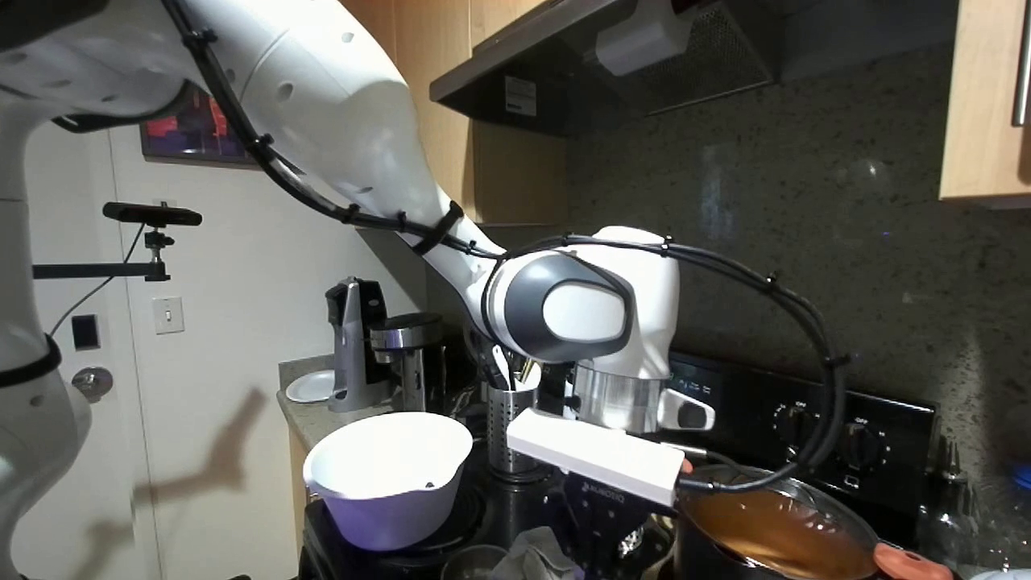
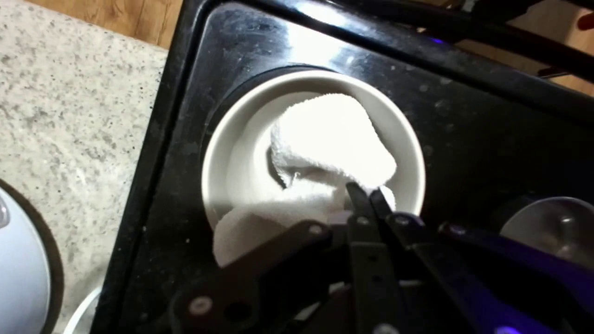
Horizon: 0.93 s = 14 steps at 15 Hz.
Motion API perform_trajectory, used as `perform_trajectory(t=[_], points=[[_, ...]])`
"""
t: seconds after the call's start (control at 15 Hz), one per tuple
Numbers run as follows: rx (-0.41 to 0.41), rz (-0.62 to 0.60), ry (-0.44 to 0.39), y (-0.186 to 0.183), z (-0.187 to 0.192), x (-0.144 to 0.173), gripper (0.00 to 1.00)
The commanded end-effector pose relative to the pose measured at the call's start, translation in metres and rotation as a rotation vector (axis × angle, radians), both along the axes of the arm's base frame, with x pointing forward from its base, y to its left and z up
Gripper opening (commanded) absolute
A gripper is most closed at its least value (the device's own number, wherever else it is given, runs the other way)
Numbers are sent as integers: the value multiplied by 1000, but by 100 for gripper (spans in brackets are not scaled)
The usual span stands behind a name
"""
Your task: Use the white towel to wipe the white bowl on the right of the stove
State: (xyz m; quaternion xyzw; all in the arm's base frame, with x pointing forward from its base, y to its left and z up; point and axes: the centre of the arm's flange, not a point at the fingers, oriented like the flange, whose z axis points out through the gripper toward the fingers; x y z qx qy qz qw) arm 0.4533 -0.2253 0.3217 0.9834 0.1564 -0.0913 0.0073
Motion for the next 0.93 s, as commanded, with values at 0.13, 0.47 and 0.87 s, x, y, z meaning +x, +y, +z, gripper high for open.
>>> perform_trajectory(t=[0.13,0.47,0.87], points=[[165,58,-84,51,100,18,0],[372,107,-158,110,174,24,0],[430,163,-207,167,132,14,0]])
